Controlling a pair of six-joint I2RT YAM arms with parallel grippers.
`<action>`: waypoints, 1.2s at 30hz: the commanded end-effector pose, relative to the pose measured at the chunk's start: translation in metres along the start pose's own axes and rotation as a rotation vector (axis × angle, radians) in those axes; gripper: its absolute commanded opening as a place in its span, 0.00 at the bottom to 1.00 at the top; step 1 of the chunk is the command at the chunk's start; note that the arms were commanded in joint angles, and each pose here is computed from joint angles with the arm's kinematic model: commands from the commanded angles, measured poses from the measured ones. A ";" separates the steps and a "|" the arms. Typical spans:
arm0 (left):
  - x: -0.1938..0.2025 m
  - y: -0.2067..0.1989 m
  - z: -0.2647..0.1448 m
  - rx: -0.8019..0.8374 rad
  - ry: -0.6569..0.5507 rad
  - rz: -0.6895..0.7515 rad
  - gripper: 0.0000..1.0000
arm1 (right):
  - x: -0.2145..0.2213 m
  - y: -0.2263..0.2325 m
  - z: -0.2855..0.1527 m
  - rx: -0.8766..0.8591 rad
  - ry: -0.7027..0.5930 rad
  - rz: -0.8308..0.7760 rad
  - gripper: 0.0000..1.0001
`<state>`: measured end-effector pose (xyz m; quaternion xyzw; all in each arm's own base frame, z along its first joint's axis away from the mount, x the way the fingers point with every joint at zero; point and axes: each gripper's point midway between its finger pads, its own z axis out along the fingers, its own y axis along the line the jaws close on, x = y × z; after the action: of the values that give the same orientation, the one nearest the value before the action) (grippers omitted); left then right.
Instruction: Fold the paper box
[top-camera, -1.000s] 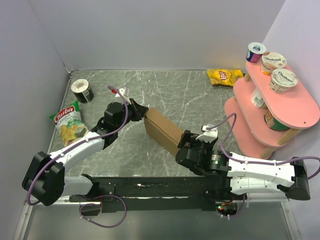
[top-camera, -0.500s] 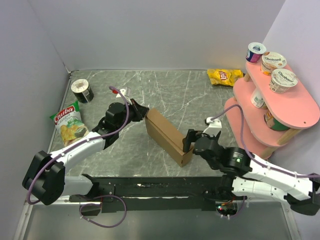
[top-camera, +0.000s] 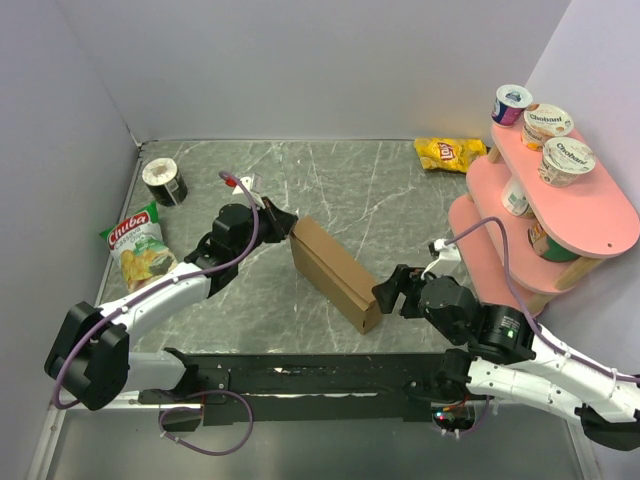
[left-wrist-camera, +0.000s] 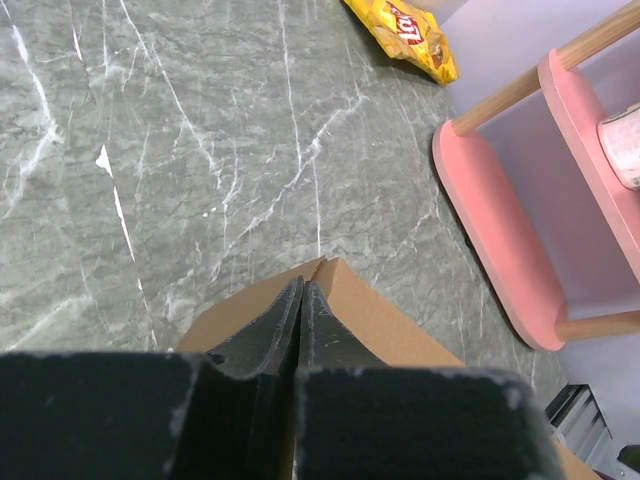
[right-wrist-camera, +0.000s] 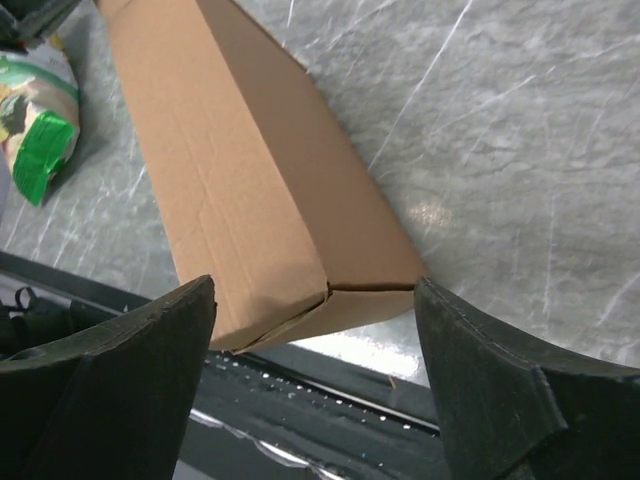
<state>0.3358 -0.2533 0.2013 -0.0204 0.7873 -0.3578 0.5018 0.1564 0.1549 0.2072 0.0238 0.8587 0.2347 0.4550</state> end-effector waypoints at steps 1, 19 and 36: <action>0.127 0.085 -0.044 -0.288 0.459 0.054 0.06 | 0.012 0.007 0.005 -0.029 0.043 0.026 0.83; 0.129 0.082 -0.045 -0.289 0.457 0.046 0.06 | 0.056 -0.010 0.008 0.015 0.170 0.106 0.31; 0.132 0.078 -0.040 -0.281 0.457 0.052 0.06 | 0.076 -0.041 0.016 0.170 0.222 0.011 0.19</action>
<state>0.3381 -0.2426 0.1917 -0.0398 0.7988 -0.3276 0.5030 0.1455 0.1724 0.1916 0.0862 0.8598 0.3007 0.4036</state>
